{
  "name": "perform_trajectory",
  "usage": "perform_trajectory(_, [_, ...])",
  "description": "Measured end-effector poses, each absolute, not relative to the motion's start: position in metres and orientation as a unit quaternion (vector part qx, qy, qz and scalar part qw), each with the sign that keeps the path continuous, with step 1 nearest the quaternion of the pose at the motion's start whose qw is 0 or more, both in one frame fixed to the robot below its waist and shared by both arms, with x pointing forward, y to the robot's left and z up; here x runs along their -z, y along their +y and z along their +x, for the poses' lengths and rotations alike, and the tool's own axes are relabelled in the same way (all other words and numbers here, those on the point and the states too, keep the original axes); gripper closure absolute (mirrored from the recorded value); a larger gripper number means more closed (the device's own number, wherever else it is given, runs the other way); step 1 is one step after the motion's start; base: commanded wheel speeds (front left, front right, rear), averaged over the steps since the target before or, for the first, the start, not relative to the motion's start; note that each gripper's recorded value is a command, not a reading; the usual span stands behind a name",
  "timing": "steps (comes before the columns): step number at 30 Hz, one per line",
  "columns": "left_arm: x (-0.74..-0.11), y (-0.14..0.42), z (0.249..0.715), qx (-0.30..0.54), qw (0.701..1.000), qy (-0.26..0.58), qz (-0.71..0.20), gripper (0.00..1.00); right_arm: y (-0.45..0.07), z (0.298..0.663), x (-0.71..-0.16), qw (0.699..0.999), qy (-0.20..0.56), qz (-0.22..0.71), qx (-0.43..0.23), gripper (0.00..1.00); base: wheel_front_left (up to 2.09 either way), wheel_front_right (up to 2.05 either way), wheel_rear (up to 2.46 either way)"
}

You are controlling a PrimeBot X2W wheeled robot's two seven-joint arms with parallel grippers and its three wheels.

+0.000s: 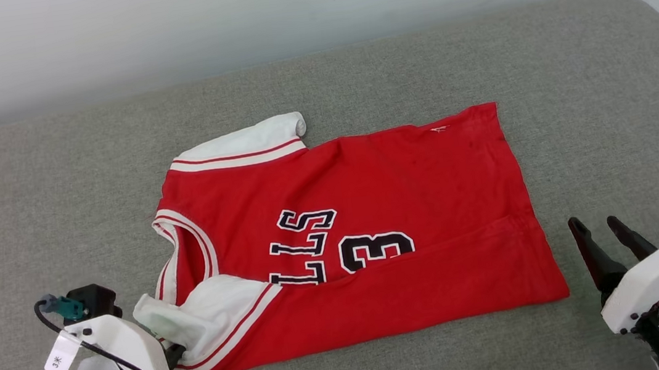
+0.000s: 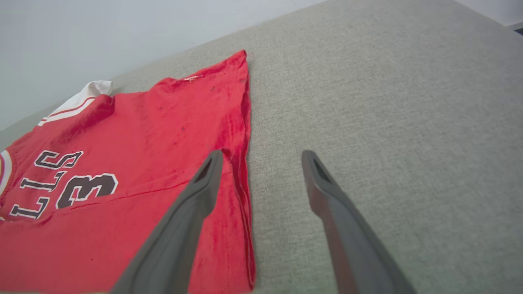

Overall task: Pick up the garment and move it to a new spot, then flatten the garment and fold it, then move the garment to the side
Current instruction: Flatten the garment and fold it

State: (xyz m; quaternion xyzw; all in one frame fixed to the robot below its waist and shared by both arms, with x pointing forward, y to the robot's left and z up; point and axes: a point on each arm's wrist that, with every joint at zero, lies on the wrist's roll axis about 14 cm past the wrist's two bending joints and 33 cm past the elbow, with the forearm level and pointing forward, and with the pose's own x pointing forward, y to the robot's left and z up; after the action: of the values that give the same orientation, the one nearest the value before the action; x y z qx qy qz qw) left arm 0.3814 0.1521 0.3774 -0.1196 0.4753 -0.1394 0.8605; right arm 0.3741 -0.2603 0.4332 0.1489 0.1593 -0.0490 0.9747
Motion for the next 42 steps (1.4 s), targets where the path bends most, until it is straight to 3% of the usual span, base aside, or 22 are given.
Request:
perform_trajectory(10, [-0.423,0.162,0.393,0.137,0.901,0.396,-0.111,1.00,-0.242,0.366,-0.409,0.938,0.329,0.110,-0.020,0.00,0.00,0.00,0.00])
perform_trajectory(22, [-0.425,0.152,0.401,0.145,0.905,0.383,-0.114,1.00,-0.209,0.367,-0.362,0.883,0.450,0.119,-0.060,0.00,0.00,0.00,0.00])
perform_trajectory(23, [-0.423,0.152,0.401,0.144,0.905,0.384,-0.116,1.00,-0.207,0.368,-0.360,0.879,0.456,0.124,-0.062,0.38,0.00,0.00,0.00])
perform_trajectory(24, [-0.421,0.152,0.401,0.144,0.904,0.385,-0.117,1.00,-0.205,0.368,-0.358,0.876,0.460,0.125,-0.064,0.63,0.00,0.00,0.00])
perform_trajectory(25, [-0.420,0.153,0.401,0.144,0.904,0.385,-0.118,1.00,-0.205,0.368,-0.356,0.875,0.463,0.127,-0.065,0.85,0.00,0.00,0.00])
perform_trajectory(26, [-0.418,0.154,0.401,0.142,0.904,0.386,-0.119,1.00,-0.204,0.369,-0.356,0.874,0.463,0.129,-0.066,1.00,0.00,0.00,0.00])
perform_trajectory(42, [-0.438,0.169,0.378,0.115,0.923,0.347,-0.119,1.00,-0.204,0.376,-0.418,0.919,0.369,0.104,-0.095,1.00,0.00,0.00,0.00])
